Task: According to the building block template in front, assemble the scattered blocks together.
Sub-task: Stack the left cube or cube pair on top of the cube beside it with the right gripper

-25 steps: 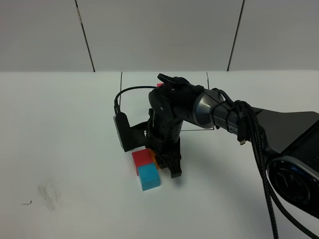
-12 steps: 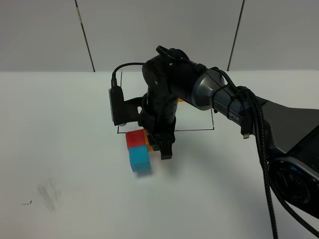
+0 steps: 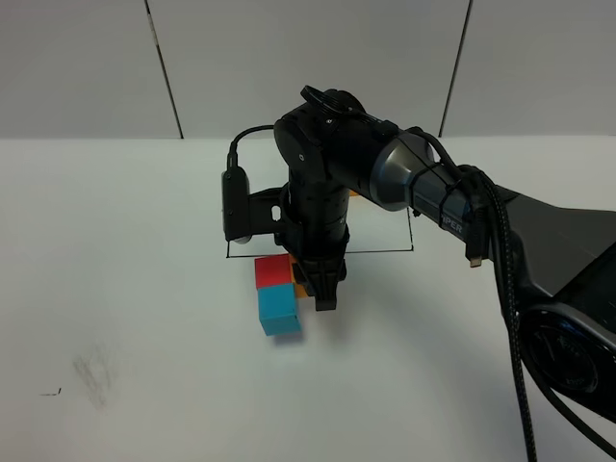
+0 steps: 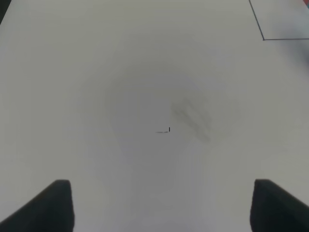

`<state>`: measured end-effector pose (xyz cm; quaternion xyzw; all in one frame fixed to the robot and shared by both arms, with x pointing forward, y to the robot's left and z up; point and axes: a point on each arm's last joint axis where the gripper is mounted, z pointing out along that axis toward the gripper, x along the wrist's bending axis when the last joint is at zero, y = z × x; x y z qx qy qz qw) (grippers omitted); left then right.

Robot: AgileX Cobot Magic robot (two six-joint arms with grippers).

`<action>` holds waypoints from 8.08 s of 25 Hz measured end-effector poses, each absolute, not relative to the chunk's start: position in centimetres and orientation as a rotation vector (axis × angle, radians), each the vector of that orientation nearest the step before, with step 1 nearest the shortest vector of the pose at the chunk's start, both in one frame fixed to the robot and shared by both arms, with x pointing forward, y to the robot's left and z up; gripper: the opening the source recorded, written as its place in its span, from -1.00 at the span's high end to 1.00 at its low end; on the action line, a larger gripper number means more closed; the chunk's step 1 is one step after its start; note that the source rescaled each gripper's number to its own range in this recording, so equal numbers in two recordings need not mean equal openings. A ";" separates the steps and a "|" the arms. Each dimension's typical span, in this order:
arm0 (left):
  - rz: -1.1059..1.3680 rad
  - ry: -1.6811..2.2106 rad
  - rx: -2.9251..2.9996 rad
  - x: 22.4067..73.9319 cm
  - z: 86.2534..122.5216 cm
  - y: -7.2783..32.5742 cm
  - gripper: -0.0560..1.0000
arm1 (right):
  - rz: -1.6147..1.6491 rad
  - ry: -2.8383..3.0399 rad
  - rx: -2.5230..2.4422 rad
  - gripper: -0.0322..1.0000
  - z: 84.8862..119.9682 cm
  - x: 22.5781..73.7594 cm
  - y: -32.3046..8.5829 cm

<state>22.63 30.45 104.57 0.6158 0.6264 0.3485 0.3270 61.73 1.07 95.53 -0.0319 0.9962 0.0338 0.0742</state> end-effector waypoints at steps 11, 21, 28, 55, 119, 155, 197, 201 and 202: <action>0.913 1.641 1.613 22.6 104.6 30.5 -0.72 | 0.075 2.980 -0.003 0.93 95.5 63.0 -0.6; 0.913 1.641 1.613 22.6 104.6 30.5 -0.72 | 0.088 2.983 0.017 0.93 95.7 63.0 -0.6; 0.913 1.641 1.613 22.6 104.6 30.5 -0.72 | 0.100 2.981 0.018 0.93 98.0 61.5 -1.6; 0.912 1.641 1.612 22.6 104.6 30.5 -0.72 | 0.251 2.939 -0.187 0.93 97.1 57.8 1.7; 0.913 1.641 1.613 22.6 104.6 30.5 -0.72 | 0.299 2.990 0.058 0.93 90.9 61.2 -3.7; 0.913 1.641 1.613 22.6 104.6 30.5 -0.72 | 0.348 3.021 0.000 0.93 89.7 61.1 -3.3; 0.912 1.641 1.612 22.6 104.6 30.5 -0.72 | 0.223 3.063 0.078 -1.00 88.8 61.0 -4.0; 0.912 1.641 1.612 22.6 104.6 30.5 -0.72 | 0.105 3.055 0.078 -1.00 89.2 61.1 -4.7; 0.912 1.641 1.612 22.6 104.6 30.5 -0.72 | 0.093 3.054 0.087 -1.00 89.4 61.0 -4.8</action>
